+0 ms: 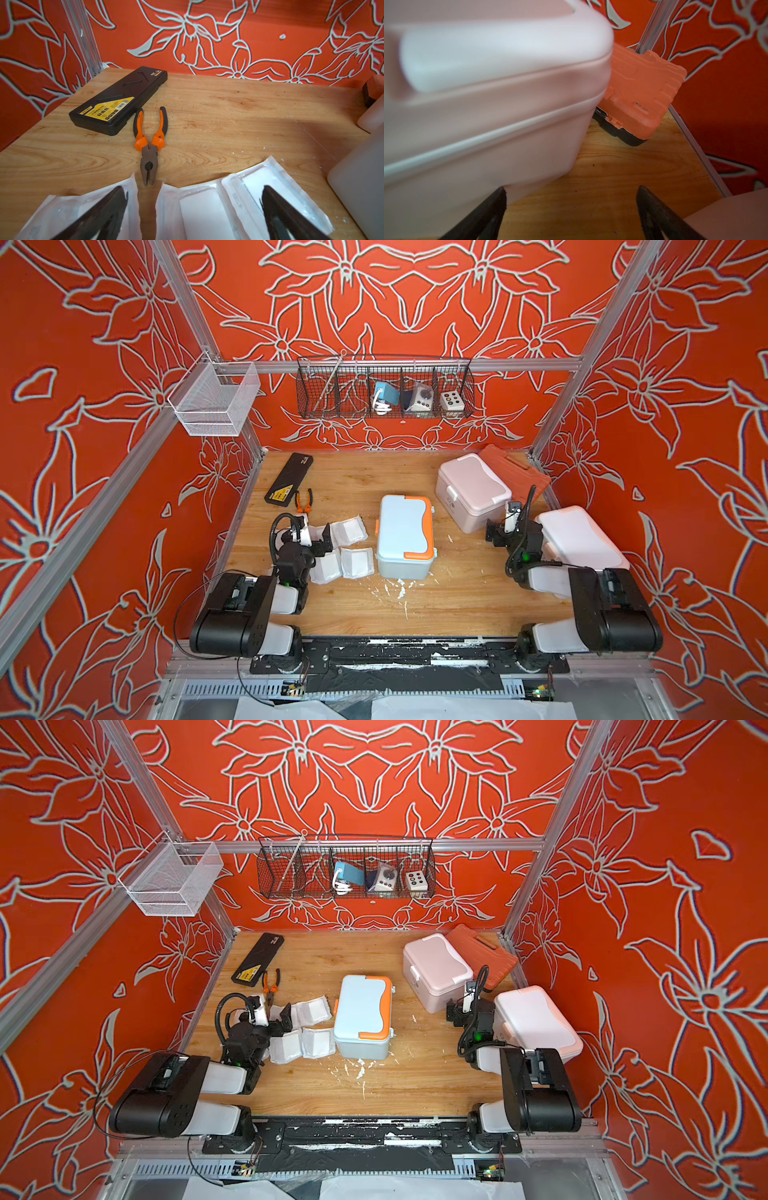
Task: Open first aid kits and take out gauze
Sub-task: Reset both arms
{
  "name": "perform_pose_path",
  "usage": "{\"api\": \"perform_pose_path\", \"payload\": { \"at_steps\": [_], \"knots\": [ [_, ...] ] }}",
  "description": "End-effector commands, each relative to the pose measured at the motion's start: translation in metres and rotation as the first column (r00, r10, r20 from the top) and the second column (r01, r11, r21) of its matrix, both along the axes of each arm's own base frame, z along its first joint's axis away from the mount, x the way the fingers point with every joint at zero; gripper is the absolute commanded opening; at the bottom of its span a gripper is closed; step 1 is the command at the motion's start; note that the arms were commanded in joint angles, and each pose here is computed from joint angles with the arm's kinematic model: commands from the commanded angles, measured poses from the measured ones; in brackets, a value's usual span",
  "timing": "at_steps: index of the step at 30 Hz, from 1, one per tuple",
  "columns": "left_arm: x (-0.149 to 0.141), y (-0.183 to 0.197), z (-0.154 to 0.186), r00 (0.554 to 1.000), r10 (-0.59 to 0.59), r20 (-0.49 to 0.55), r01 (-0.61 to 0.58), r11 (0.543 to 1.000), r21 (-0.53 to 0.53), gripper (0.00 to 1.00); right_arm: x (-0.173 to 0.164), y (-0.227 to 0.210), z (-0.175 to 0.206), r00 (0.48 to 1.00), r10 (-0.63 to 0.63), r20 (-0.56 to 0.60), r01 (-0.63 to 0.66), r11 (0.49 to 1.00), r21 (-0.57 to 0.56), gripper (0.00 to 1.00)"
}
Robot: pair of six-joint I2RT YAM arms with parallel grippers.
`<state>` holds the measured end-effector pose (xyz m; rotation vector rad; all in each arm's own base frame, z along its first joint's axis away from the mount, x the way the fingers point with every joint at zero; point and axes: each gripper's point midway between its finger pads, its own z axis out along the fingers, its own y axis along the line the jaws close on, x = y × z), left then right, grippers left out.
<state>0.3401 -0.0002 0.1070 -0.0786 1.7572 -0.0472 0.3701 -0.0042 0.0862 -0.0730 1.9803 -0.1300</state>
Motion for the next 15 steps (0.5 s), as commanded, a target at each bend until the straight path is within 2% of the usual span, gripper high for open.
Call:
{"api": "perform_pose_path", "payload": {
  "at_steps": [1, 11, 15],
  "knots": [
    [0.003, -0.001, 0.008, 1.0, -0.008, 0.027, 0.007, 1.0, 0.016, 0.98, 0.004, 0.001, 0.006, 1.0, 0.005, 0.015, -0.004, 1.0, -0.016, 0.98],
    [0.002, -0.003, 0.01, 0.999, -0.018, 0.034, 0.017, 1.0, 0.015, 0.98, 0.002, 0.002, 0.008, 1.0, 0.008, 0.029, -0.007, 1.0, -0.015, 0.98],
    [-0.011, -0.003, 0.024, 0.995, -0.021, 0.092, 0.02, 1.0, 0.016, 0.98, -0.033, -0.008, 0.033, 0.979, -0.048, 0.198, 0.048, 0.999, 0.004, 0.98]
  ]
}}
